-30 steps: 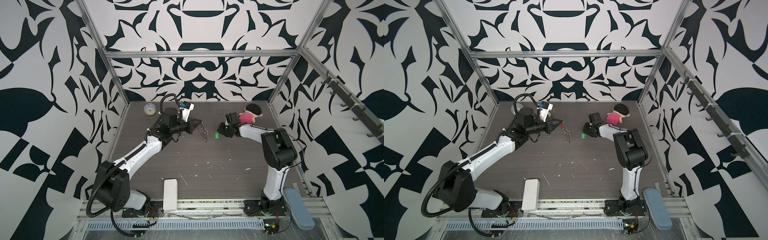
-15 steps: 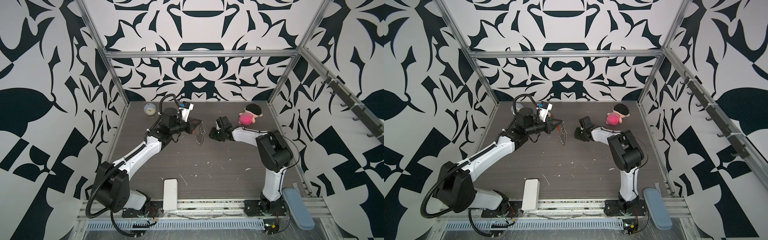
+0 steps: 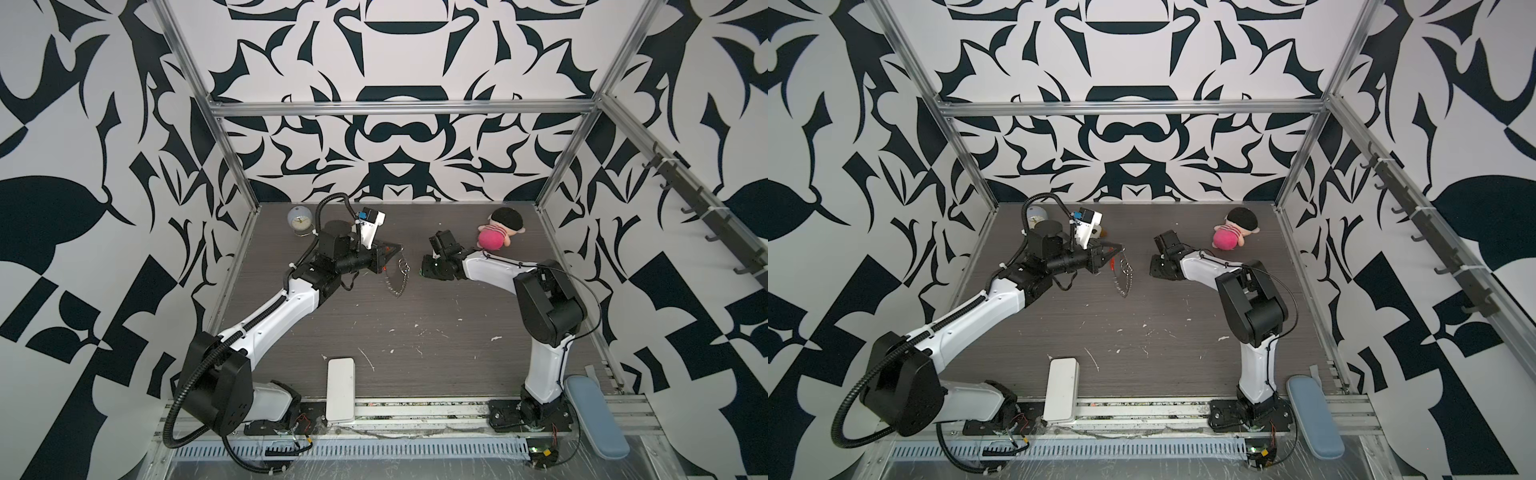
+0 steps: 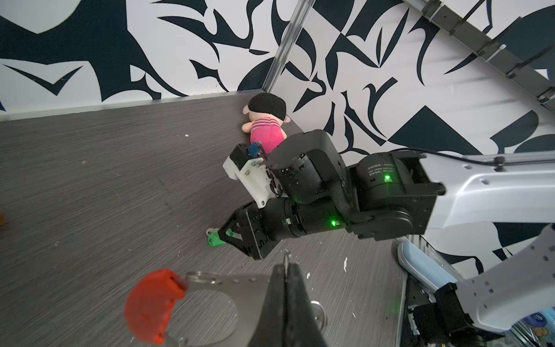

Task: Put the keys on the keyring
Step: 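Lower the right gripper over the green key tag on the table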

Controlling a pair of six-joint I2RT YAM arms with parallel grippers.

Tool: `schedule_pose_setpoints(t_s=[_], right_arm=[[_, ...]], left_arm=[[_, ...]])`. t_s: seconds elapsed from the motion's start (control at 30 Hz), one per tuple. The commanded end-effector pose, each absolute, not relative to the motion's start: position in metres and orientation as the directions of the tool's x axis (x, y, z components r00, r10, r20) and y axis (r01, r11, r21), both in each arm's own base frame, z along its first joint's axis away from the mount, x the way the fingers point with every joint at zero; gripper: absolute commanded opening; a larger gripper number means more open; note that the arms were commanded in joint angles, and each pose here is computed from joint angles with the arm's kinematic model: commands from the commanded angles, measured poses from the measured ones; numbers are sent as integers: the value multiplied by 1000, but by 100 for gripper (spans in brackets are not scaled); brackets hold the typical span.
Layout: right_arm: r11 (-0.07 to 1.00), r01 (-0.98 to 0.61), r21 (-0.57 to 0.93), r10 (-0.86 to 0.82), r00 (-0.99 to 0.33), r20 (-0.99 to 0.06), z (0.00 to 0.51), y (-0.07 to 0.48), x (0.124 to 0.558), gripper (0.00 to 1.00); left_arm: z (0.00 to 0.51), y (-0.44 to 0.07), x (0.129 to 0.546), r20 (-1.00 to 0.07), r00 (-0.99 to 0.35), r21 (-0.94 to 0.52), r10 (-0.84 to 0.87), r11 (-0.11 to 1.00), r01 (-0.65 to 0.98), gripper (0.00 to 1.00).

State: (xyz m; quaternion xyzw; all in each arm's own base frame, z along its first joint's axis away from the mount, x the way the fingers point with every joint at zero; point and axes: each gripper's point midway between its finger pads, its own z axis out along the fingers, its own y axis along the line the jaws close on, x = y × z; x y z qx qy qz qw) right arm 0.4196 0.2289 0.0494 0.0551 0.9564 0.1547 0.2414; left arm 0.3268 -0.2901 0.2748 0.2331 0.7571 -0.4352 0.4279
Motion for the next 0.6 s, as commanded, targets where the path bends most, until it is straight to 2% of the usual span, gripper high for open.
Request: schedule_pose_setpoints(t_s=[0.0,0.1,0.2,0.57], right_arm=[[928,145,343,298,-842,-450,70,232,435,32],[918,233,320,356,-838,-414,65,228,438,31],[909,268,320,389,-819,-421,67,225,440,30],[900,288,327,410,-814,-411,56,232,438,28]], left_arm=[[293,-293,326,-881,-471,-426,-33,485,763,0],[293,-296,329,-883,-470,-424,-26,477,770,0],[294,-299,331,-881,-473,-427,-20,468,774,0],[293,-291,325,-881,-473,-422,-24,492,761,0]])
